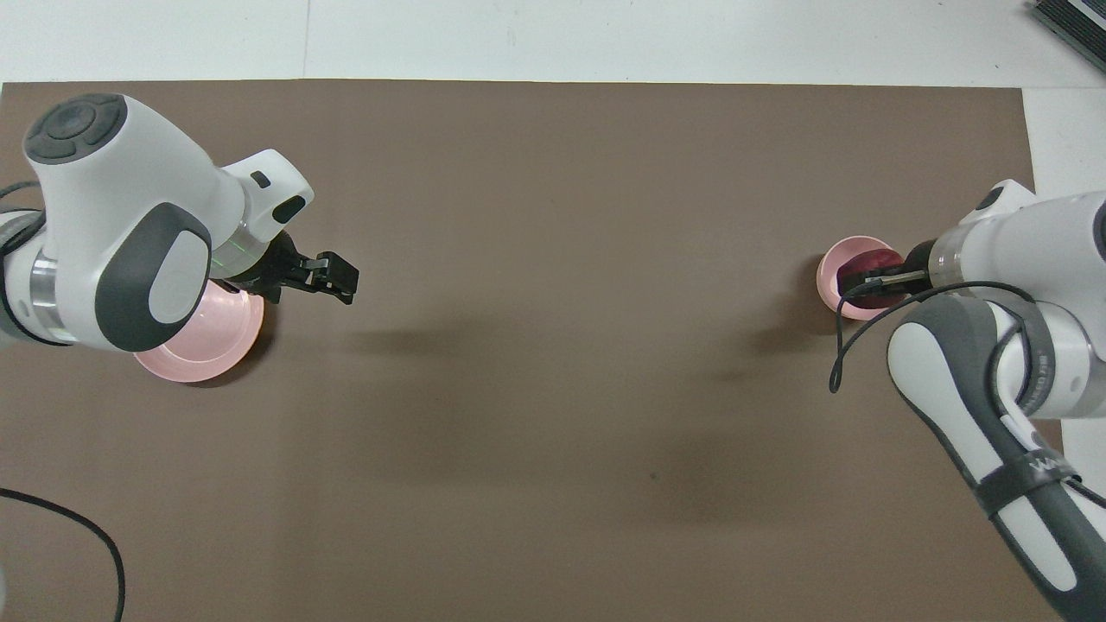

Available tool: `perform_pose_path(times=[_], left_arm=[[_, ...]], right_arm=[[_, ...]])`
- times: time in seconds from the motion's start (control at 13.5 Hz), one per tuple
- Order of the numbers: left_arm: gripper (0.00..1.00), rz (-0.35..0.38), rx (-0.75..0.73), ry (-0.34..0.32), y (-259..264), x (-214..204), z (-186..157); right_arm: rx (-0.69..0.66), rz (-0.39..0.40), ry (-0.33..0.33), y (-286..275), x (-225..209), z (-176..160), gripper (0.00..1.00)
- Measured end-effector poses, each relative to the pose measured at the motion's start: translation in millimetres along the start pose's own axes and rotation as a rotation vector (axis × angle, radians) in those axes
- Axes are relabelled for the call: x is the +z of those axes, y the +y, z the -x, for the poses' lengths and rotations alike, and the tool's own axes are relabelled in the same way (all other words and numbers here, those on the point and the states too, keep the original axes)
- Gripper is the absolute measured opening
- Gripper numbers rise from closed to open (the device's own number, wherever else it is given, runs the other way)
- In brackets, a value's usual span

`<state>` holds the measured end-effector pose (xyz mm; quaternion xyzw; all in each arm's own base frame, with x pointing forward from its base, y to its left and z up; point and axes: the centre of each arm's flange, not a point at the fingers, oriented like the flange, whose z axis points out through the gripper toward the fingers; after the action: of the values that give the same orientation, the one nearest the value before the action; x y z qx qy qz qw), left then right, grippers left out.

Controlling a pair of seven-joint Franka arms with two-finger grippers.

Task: Move apple from plate to bowl
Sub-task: 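Carry the apple to the pink bowl while the left gripper withdraws, then lower the apple into the bowl and open the right gripper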

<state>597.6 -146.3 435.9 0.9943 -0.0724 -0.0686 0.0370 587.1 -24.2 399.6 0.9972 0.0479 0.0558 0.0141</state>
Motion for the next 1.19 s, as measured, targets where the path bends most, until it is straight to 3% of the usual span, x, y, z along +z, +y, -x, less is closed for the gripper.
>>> perform_pose_path(times=[0.15,0.37,0.59,0.96,1.19], left_arm=[[1.0,-0.072,0.058,0.041,-3.1,-17.7,0.1],[1.0,-0.11,0.08,0.096,-1.1,-61.8,16.6],[1.0,-0.138,0.078,0.083,0.0,-119.5,47.2],[1.0,-0.13,0.049,0.022,-14.6,-149.4,64.1],[1.0,-0.074,0.011,0.039,-30.4,-166.6,69.0]], right_arm=[[-0.012,0.025,0.002,5.8,15.0,-5.8,0.74],[-0.007,0.036,-0.004,14.4,24.7,-12.2,0.74],[-0.001,0.042,-0.013,21.1,33.2,-13.5,0.74],[-0.001,0.039,-0.033,19.4,45.3,-13.0,0.74],[0.014,0.036,-0.049,17.7,55.5,-12.3,0.74]])
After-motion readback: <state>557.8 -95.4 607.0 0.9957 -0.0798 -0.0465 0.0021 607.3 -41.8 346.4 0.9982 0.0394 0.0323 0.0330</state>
